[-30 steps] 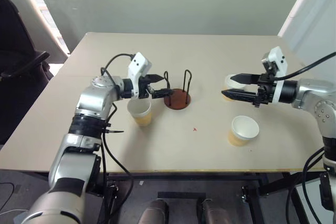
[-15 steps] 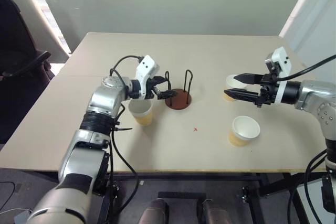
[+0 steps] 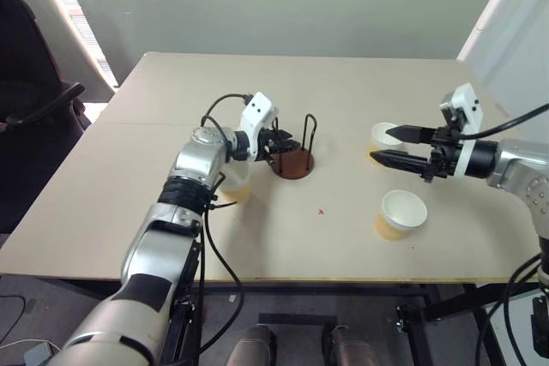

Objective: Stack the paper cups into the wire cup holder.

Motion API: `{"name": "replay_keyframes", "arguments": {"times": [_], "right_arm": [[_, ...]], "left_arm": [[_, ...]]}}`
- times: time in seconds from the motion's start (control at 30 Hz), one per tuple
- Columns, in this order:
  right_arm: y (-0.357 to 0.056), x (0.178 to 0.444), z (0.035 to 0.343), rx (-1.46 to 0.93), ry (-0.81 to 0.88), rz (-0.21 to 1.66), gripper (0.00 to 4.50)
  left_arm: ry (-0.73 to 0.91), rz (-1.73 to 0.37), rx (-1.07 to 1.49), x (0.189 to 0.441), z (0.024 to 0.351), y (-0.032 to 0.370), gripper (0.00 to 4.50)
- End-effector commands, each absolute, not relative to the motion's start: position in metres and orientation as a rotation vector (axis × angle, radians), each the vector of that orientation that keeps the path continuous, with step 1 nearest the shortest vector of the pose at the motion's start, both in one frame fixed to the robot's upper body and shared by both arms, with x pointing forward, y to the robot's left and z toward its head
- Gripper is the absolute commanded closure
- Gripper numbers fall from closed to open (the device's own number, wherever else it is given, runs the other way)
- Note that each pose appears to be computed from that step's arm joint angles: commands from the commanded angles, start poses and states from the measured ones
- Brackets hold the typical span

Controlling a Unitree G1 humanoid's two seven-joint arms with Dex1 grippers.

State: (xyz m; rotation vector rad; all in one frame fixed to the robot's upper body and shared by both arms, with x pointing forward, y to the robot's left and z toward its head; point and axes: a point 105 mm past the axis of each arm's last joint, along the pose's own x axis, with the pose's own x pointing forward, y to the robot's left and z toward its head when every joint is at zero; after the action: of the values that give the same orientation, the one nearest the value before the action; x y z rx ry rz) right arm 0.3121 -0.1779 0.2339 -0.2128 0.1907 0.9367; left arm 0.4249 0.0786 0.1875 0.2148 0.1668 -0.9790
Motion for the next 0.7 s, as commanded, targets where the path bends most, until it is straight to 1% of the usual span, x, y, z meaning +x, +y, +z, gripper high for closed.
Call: {"name": "replay_keyframes", "arguments": {"times": [0.03, 0.07, 0.27, 0.33, 0.5, 0.7], "right_arm": [[-0.186, 0.297, 0.250, -0.304, 0.167, 0.964, 0.44], [-0.189, 0.294, 0.250, -0.316, 0.181, 0.970, 0.44], [-0.193, 0.282, 0.254, -0.353, 0.215, 0.993, 0.44], [-0.193, 0.279, 0.255, -0.351, 0.225, 0.997, 0.44], [-0.196, 0.263, 0.262, -0.355, 0.254, 1.015, 0.44], [-0.203, 0.261, 0.263, -0.366, 0.261, 0.992, 0.44]], "left_arm": [[0.067, -1.068, 0.214, 0.417, 0.215, 0.069, 4.22], [0.066, -1.109, 0.207, 0.412, 0.215, 0.065, 4.47], [0.073, -1.281, 0.269, 0.385, 0.210, 0.048, 4.47], [0.077, -1.305, 0.276, 0.380, 0.209, 0.046, 4.47], [0.127, -1.415, 0.319, 0.354, 0.199, 0.039, 4.47], [0.147, -1.440, 0.297, 0.343, 0.191, 0.029, 4.47]]}}
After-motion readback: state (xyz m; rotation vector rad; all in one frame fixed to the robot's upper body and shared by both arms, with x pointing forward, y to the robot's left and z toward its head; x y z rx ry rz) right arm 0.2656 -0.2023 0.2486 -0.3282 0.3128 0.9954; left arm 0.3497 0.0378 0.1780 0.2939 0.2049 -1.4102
